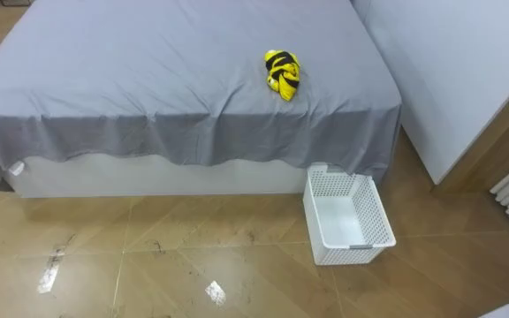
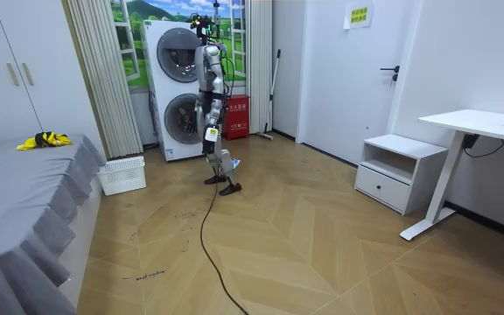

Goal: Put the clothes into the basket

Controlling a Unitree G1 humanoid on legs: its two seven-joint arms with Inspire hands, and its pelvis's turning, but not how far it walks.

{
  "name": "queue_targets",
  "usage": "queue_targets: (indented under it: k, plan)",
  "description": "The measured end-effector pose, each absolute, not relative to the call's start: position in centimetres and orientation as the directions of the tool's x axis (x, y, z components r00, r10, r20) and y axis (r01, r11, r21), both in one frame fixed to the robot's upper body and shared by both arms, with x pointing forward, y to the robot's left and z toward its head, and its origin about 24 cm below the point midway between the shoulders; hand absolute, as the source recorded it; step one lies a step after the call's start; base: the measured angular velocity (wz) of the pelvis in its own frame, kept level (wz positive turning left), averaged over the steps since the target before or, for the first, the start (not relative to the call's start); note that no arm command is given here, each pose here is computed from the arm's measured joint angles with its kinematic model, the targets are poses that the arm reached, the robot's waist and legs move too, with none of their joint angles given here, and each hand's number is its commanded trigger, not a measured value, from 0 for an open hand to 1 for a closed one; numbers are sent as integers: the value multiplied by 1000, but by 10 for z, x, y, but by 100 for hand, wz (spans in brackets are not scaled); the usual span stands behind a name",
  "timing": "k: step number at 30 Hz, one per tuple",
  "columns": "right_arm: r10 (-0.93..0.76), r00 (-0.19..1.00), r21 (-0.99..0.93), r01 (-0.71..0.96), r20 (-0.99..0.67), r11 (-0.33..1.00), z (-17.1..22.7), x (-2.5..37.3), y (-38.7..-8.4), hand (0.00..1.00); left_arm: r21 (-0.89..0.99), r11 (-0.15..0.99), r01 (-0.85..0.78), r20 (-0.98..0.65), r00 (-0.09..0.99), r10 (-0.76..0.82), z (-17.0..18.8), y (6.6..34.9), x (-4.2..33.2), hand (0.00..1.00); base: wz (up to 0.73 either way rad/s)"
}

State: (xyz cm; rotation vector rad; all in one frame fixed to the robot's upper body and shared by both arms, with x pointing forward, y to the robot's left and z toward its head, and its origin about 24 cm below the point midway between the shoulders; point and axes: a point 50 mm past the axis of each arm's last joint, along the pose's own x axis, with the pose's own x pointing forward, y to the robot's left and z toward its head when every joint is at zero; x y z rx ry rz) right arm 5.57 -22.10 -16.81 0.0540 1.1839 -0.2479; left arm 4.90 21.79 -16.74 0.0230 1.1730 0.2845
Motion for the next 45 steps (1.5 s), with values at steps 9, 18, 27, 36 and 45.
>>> queue_targets:
  k: [9,18,27,36,45]
  plan:
    - [-97,349,-25,204,-932,979,-169,54,-217,0,171,960,-223,-912,332,240,-168,221,43,0,0]
    - [-69,326,7,226,-943,974,-170,50,-216,0,148,963,-227,-927,308,215,-169,220,38,0,0]
    - [-47,329,32,233,-943,972,-170,54,-214,0,105,935,-339,-929,303,214,-169,223,38,0,-9]
    - [-89,319,12,301,-944,954,-169,51,-221,0,-35,869,-494,-883,422,204,-165,212,60,0,-6]
    - [-115,370,-12,270,-922,963,-165,67,-223,0,-48,883,-467,-861,467,200,-162,216,67,0,4]
